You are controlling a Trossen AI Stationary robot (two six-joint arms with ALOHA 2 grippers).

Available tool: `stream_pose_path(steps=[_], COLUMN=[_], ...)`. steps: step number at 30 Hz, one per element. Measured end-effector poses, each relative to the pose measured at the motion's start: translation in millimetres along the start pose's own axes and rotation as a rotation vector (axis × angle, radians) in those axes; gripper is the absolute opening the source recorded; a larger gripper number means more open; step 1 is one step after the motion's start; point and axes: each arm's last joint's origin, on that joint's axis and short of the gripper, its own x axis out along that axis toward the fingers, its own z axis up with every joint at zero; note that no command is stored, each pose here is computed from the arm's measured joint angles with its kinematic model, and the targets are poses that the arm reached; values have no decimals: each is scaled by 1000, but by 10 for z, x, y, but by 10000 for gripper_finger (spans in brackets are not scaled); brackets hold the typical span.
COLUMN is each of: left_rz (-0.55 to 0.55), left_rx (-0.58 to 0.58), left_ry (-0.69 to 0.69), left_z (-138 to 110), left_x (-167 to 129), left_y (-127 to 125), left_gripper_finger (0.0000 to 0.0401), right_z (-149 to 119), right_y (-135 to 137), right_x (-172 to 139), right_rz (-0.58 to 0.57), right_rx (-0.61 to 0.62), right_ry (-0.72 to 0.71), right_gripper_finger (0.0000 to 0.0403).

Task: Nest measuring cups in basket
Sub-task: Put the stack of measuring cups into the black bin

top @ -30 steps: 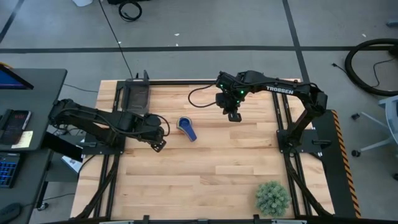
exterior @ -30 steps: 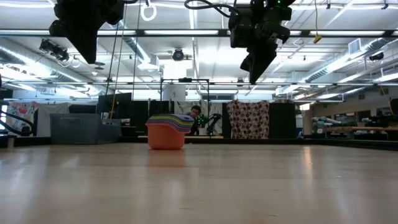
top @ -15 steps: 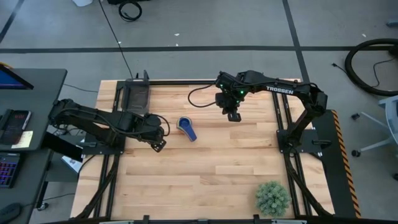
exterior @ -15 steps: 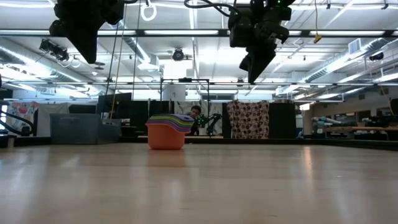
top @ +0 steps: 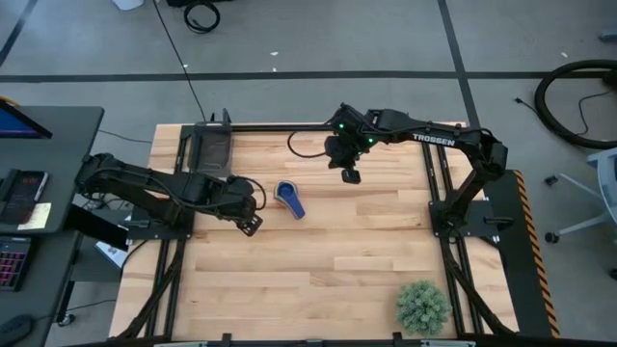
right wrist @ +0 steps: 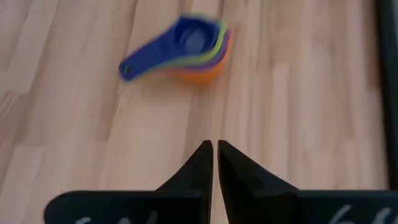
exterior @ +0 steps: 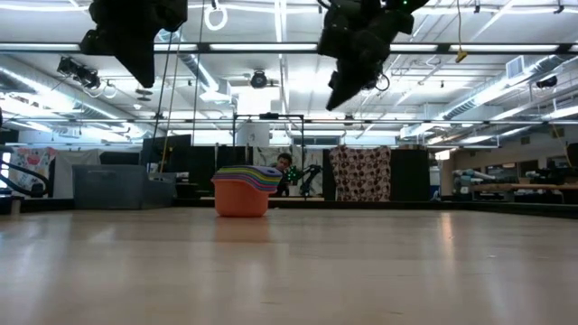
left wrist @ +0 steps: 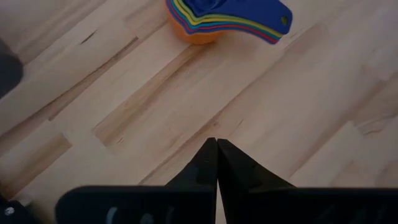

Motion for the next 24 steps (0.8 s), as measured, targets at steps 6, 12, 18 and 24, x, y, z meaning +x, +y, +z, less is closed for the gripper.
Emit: stream_pose_path(steps=[6,12,18,24], left_rz=[6,29,15,29], left_rx=[22,-6,-13,-66], left_ry=[-11,-44,-55,-76], left_z=[15,24,34,39], left_x=[4,4,6,7], left_y=[7,15,-1,5], left_gripper_finger=[7,7,7,7], right_z=[167,352,527,662], right_y=[-69,-132,-177,-199], right_x=[-15,-72,-167,-275], right_rz=[-74,-157,-240,-311], right_rx=[-58,-122,-188,-243], right_ry=[-166,-352,-539,-698], right_gripper_finger=[28,29,28,28])
